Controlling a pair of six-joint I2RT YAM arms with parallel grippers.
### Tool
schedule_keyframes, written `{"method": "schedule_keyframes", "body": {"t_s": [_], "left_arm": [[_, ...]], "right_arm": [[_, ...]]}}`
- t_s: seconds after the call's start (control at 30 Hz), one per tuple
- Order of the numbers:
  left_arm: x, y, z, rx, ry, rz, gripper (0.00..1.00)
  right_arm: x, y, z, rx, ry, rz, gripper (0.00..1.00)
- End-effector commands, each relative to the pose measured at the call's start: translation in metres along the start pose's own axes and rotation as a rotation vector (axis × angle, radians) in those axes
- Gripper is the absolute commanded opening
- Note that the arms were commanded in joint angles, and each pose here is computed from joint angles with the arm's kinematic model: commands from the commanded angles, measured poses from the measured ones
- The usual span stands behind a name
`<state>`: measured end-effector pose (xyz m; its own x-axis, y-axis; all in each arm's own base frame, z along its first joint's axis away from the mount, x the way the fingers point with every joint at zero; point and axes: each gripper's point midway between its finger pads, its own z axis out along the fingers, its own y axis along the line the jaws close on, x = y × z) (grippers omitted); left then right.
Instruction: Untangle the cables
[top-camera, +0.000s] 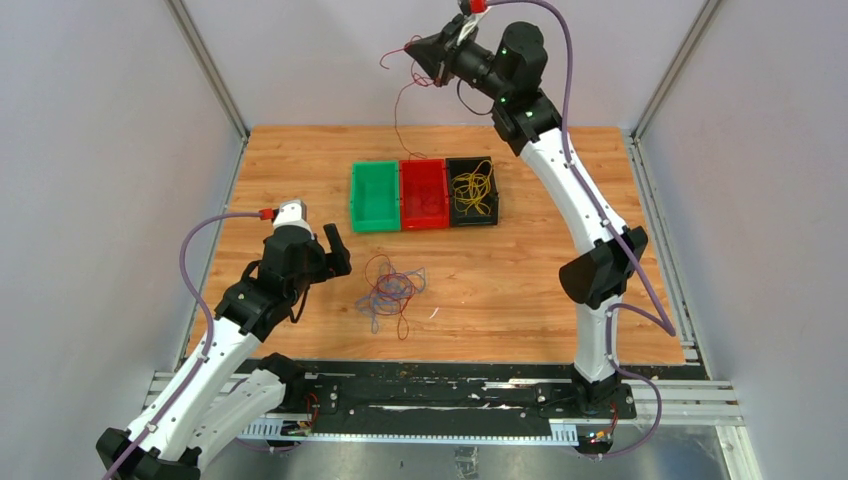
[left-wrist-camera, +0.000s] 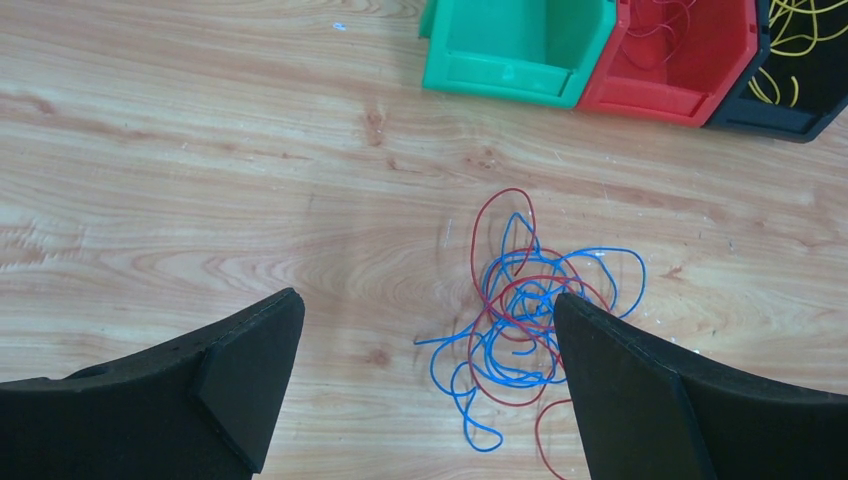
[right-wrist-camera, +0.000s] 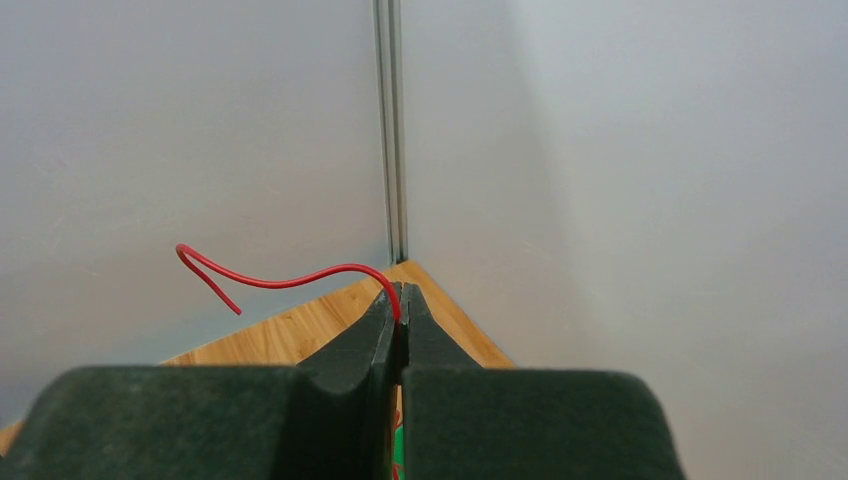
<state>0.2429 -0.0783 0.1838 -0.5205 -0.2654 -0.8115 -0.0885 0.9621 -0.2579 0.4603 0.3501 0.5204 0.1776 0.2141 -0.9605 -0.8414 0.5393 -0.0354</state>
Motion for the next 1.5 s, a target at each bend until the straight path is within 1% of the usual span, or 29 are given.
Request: {"method": "schedule_keyframes", "body": {"t_s": [0.0, 0.1, 0.5, 0.73, 0.93, 1.0, 1.27, 1.47], "left_arm": [[0.006, 0.009, 0.002, -0.039, 0.010, 0.011, 1.00], [0.006, 0.009, 0.002, -0.042, 0.011, 0.013, 1.00], [0.008, 0.009, 0.004, -0.045, 0.022, 0.023, 1.00], [0.012, 0.010, 0.006, -0.051, 0.035, 0.028, 1.00], [0.013, 0.010, 0.008, -0.059, 0.045, 0.037, 1.00], [0.013, 0.011, 0.009, -0.063, 0.051, 0.042, 1.00], [0.015, 0.012, 0.010, -0.072, 0.057, 0.043, 1.00], [0.015, 0.012, 0.012, -0.081, 0.064, 0.050, 1.00]], "right_arm": [[0.013, 0.000, 0.002, 0.011, 0.018, -0.016, 0.00], [0.030, -0.005, 0.002, 0.022, 0.049, -0.009, 0.00], [0.134, -0.035, -0.012, 0.080, 0.231, 0.076, 0.00], [0.175, -0.046, -0.023, 0.131, 0.295, 0.043, 0.00], [0.226, -0.056, -0.035, 0.177, 0.378, 0.037, 0.00], [0.240, -0.059, -0.039, 0.178, 0.409, 0.009, 0.00], [0.281, -0.077, -0.062, 0.247, 0.527, -0.090, 0.00], [0.311, -0.074, -0.065, 0.232, 0.594, -0.122, 0.00]]}}
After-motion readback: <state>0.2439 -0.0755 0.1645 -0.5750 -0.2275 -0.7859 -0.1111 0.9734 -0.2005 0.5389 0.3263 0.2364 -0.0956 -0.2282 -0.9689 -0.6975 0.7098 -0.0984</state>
